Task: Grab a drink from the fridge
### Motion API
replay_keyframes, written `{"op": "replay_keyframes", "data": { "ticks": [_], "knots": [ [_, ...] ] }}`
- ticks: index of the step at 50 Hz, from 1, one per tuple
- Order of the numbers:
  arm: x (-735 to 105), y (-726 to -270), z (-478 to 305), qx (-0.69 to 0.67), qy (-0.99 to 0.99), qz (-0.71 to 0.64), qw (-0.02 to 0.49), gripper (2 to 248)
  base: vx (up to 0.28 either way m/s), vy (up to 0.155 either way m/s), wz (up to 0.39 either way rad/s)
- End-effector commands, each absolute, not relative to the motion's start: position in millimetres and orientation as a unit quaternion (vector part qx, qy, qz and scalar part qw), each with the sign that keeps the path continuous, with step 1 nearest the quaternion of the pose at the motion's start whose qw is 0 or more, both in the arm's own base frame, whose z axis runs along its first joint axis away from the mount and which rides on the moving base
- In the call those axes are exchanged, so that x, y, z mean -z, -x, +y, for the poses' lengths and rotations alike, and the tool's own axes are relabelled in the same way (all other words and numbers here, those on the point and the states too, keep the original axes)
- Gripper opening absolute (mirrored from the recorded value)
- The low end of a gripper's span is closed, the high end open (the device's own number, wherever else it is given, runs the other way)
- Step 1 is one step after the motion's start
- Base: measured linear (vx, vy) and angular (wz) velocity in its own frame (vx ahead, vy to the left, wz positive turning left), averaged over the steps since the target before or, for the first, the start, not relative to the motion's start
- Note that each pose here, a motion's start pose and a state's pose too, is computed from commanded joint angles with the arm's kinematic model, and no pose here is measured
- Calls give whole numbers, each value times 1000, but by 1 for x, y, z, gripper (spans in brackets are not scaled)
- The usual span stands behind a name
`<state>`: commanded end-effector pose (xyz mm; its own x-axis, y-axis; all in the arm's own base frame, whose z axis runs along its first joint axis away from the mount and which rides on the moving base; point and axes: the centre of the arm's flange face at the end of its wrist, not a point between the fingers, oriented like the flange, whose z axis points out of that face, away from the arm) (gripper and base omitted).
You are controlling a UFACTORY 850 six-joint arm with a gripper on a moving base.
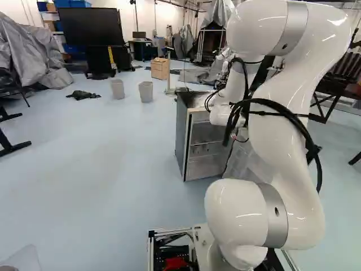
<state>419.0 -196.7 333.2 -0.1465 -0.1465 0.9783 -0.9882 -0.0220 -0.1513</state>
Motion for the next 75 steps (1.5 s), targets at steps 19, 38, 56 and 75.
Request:
{"op": "replay_keyframes", "data": {
  "ticks": [19,38,56,75],
  "knots": [
    [-340,-393,-177,-546,-565,-486,384,247,0,0,0],
    [-345,-369,-160,-578,-613,-411,346,247,0,0,0],
    [-344,-355,-148,-598,-657,-343,305,247,0,0,0],
    [-324,-367,-136,-600,-710,-265,255,247,0,0,0]
  ]
}}
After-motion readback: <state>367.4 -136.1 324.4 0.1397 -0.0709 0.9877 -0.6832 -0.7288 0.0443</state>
